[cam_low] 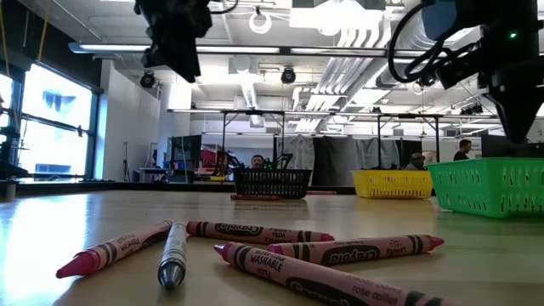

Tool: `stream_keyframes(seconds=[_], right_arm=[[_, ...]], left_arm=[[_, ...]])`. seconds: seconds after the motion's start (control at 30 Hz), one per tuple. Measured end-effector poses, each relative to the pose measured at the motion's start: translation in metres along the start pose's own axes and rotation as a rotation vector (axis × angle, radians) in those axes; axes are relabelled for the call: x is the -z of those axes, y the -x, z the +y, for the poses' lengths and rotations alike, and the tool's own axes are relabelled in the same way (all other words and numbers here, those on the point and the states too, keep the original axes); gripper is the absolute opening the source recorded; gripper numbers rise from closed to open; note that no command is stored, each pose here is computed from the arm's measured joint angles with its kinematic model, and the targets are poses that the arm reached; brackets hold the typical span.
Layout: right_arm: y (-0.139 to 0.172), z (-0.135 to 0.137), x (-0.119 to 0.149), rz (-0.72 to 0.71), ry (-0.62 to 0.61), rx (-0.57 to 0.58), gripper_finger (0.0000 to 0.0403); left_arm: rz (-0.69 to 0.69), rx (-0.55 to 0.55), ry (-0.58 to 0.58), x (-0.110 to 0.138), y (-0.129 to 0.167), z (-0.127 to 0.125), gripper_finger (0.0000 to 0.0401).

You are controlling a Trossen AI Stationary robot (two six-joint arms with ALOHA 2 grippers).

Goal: Sort crayons
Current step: Put the red crayon into the yellow basket

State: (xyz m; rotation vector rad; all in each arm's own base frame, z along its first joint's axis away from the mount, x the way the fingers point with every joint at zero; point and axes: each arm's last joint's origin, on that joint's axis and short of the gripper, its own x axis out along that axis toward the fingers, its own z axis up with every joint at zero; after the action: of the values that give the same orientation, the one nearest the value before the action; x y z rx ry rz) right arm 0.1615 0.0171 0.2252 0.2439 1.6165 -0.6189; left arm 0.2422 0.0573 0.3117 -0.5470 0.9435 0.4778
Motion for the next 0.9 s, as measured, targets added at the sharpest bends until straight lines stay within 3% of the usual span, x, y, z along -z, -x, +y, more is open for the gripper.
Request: stream_keyframes(seconds=[0.33,0.5,0.73,0.9], right_arm=[[-0.002,-0.011,-0.011,-0.068,-0.009,0.078,0.0122],[-0.001,-0.007,-0.038,-0.263,-0.031,-0.055,0.0122],[0.011,-0.003,-0.089,-0.650,-0.170,-0.259,0.0122],[-0.004,0.010,-0.125,-0.702,-0.192,-0.403,0.0122]], left_arm=[[0.114,-0.028,-0.066,0.005,-0.036,-0.019,0.0081],[0.108,-0.028,-0.068,0.006,-0.034,-0.021,0.0081],[0.112,-0.029,-0.138,0.006,-0.033,-0.020,0.0081],[0.131,-0.038,-0.185,0.008,-0.033,-0.018,0.0081]])
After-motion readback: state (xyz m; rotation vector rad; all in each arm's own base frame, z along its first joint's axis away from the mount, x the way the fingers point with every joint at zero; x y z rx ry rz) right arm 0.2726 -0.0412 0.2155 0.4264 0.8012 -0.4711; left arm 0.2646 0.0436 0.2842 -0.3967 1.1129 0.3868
